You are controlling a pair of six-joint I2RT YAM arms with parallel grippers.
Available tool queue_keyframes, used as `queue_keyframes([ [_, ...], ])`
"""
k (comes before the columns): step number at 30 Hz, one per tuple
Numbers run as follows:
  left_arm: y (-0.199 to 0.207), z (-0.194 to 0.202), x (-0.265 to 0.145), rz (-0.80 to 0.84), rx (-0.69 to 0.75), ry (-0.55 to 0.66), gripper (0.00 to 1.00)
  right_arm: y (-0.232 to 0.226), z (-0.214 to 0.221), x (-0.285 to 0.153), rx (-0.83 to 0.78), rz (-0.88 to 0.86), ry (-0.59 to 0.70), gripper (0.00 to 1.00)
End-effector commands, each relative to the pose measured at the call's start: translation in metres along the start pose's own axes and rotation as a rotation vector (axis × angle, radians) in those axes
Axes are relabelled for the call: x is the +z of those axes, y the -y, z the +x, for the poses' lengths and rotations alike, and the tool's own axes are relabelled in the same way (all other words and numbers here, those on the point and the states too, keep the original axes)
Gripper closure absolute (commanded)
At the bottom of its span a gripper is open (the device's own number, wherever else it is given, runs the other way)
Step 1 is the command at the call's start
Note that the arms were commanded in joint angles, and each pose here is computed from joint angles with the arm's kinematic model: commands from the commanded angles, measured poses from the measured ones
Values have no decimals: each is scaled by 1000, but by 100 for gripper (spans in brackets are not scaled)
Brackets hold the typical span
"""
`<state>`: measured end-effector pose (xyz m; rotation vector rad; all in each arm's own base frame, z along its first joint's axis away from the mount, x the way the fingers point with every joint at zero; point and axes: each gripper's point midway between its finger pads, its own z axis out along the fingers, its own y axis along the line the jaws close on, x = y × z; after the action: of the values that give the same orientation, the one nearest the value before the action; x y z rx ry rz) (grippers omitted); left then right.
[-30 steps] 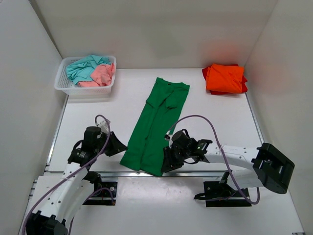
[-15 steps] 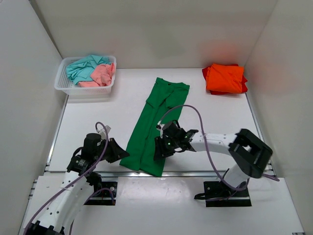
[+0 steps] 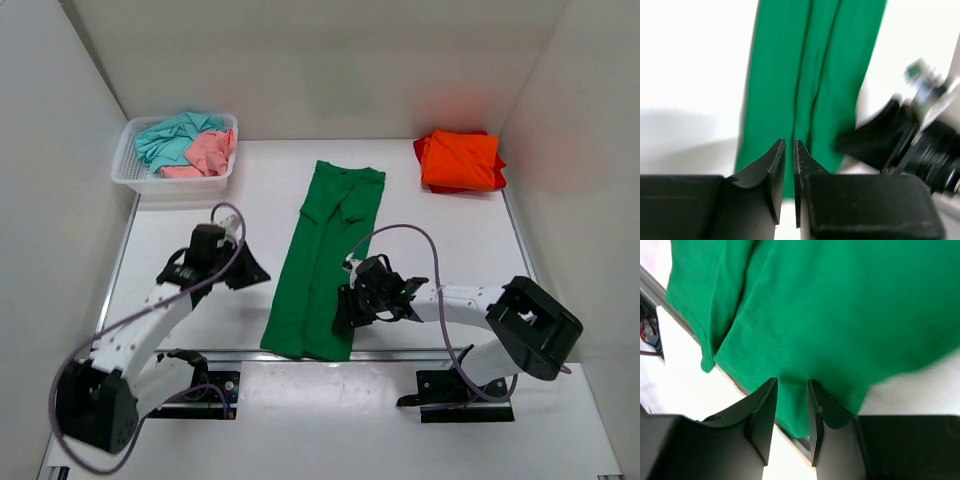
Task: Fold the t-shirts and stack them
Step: Rotate the tshirt 90 degrees
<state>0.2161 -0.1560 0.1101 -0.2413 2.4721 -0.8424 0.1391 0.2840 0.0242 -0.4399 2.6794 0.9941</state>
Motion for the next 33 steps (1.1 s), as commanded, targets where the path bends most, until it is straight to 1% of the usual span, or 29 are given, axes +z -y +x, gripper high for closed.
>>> queue_keyframes([
  [1,38,-86,19,45,115,190,76,60,30,-11,32,201,-65,71],
  [2,51,-106,30,50,136,205,75,61,30,-12,40,198,-64,72],
  [3,69,-129,30,69,169,243,76,64,29,-13,38,198,-67,71],
  [4,66,-128,55,46,166,185,75,64,28,-14,38,193,-66,71],
  [6,86,-159,94,45,210,172,77,66,21,-16,32,202,-62,71],
  [7,91,-165,102,52,214,166,77,66,24,-16,33,203,-79,71],
  [8,96,-175,123,64,213,153,77,67,22,-18,31,208,-76,71],
  [9,99,-184,143,70,209,146,77,64,18,-20,18,199,-70,71],
  [10,95,-189,152,60,206,144,78,60,17,-21,12,176,-69,71],
  [12,100,-202,189,42,229,125,77,61,15,-26,33,178,-62,71],
  [13,113,-215,191,46,250,141,77,56,11,-28,20,162,-49,71],
  [14,98,-212,214,4,259,112,77,59,8,-29,29,175,-40,72],
  [15,98,-213,229,-16,271,85,75,56,5,-31,29,167,-29,72],
  [16,109,-221,232,-13,284,85,75,52,4,-33,26,153,-28,71],
  [17,89,-210,255,-58,279,38,75,51,3,-34,26,154,-30,72],
  [18,86,-209,268,-76,281,19,75,51,-3,-37,26,157,-10,72],
  [19,93,-216,268,-80,287,26,76,48,-5,-38,21,151,-7,72],
  [20,76,-211,283,-122,275,8,77,51,-8,-39,26,159,1,71],
  [21,69,-209,295,-148,262,-9,76,51,-10,-41,31,153,5,71],
  [22,76,-222,292,-139,253,10,76,51,-12,-41,38,150,6,71],
  [23,56,-211,309,-174,232,-26,76,54,-15,-42,47,150,12,70],
  [24,53,-216,317,-173,209,-25,76,57,-16,-43,60,144,16,71],
  [26,44,-230,323,-167,166,-6,77,61,-24,-42,65,144,26,71],
  [28,24,-233,331,-161,84,-12,78,61,-28,-41,60,130,22,71],
  [30,13,-237,333,-154,40,-8,81,64,-32,-39,60,135,19,70],
  [33,-2,-247,335,-154,9,19,81,62,-40,-32,36,111,6,69],
])
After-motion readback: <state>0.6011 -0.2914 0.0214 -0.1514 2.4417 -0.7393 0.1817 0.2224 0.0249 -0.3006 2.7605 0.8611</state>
